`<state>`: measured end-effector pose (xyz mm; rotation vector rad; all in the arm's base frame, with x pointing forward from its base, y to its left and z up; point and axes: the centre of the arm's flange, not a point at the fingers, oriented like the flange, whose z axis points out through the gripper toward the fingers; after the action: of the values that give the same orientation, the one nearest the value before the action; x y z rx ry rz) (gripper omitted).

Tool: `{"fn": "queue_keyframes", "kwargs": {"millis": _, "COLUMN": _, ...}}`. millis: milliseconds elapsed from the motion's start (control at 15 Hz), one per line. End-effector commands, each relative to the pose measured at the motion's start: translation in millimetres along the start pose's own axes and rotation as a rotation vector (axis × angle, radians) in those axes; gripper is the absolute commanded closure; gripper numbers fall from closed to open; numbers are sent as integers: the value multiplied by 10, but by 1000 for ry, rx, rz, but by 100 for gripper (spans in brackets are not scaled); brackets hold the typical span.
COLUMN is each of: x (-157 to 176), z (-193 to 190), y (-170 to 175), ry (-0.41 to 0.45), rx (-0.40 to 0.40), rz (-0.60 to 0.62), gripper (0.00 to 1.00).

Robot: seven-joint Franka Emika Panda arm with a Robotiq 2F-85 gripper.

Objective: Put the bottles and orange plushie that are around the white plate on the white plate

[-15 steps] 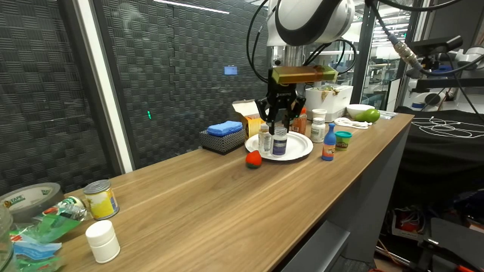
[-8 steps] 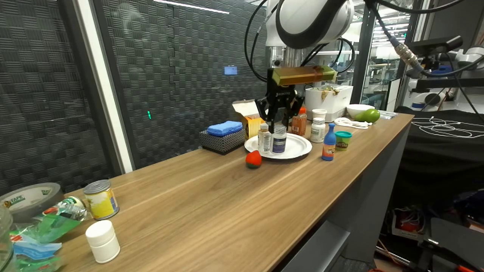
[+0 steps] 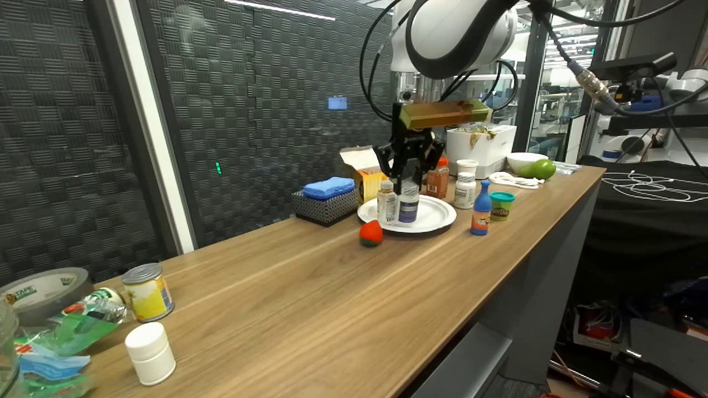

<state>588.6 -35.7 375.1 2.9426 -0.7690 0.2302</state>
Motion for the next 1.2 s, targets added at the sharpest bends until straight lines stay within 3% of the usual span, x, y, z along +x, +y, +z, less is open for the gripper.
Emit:
{"fn": "queue_keyframes", "kwargs": {"millis": 0, "x": 25, "z": -33, "y": 17, "ry": 23, "rx": 16, "rz": -12, "gripper": 29}}
{"fn": "queue_keyframes", "kwargs": {"millis": 267, "x": -74, "z": -148, "y": 81, "ry": 30, "rx": 36, "rz": -21, "gripper": 2}}
{"fn": "queue_keyframes", "kwargs": {"millis": 667, "x": -255, "z": -413, "y": 378, "ry": 21, "rx": 17, "rz": -19, "gripper": 0}}
{"fn": "queue_keyframes", "kwargs": {"millis": 1133, "x": 194, "z": -769, "y": 885, "ry": 72, "rx": 28, "rz": 117, "gripper": 0}}
